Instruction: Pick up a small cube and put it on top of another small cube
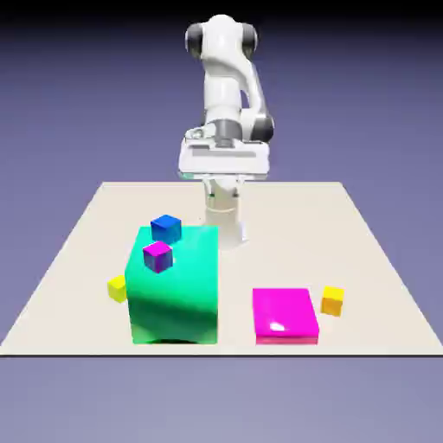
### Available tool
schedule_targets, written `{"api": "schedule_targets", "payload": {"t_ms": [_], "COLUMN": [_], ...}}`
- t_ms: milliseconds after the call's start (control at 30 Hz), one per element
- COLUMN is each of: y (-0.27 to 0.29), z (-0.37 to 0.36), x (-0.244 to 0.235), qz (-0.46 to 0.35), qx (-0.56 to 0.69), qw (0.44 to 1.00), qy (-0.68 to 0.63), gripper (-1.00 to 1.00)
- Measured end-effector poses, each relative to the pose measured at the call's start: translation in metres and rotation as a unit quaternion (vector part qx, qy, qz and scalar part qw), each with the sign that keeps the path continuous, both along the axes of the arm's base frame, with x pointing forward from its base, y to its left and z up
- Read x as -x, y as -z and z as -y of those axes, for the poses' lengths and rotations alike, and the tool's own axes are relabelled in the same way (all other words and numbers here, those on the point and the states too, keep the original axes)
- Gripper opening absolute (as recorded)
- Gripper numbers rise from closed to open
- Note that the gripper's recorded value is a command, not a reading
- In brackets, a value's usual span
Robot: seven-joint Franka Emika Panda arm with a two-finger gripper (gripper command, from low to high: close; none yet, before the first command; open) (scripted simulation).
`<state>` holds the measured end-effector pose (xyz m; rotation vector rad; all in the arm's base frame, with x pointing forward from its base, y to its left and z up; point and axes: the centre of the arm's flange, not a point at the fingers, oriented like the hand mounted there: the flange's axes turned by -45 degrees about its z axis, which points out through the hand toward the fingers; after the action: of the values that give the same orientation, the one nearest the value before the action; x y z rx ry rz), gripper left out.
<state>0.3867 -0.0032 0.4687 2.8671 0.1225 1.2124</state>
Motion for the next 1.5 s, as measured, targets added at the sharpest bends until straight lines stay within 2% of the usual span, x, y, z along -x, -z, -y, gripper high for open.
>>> {"api": "schedule_targets", "payload": {"t_ms": [400, 733, 1067, 1300, 1500], "y": [-0.069, -0.052, 0.049, 0.161, 0.271], "z": [0.104, 0.211, 0.302, 0.329, 0.316], "x": [0.046, 0.09, 0.111, 0.106, 0.095], "qz": [-0.004, -0.046, -0.123, -0.192, -0.253], "qx": [0.099, 0.143, 0.144, 0.124, 0.1], "qw": [0.992, 0.981, 0.963, 0.935, 0.892], "qy": [-0.072, -0.12, -0.191, -0.271, -0.362], "gripper": [0.0, 0.0, 0.0, 0.0, 0.0]}}
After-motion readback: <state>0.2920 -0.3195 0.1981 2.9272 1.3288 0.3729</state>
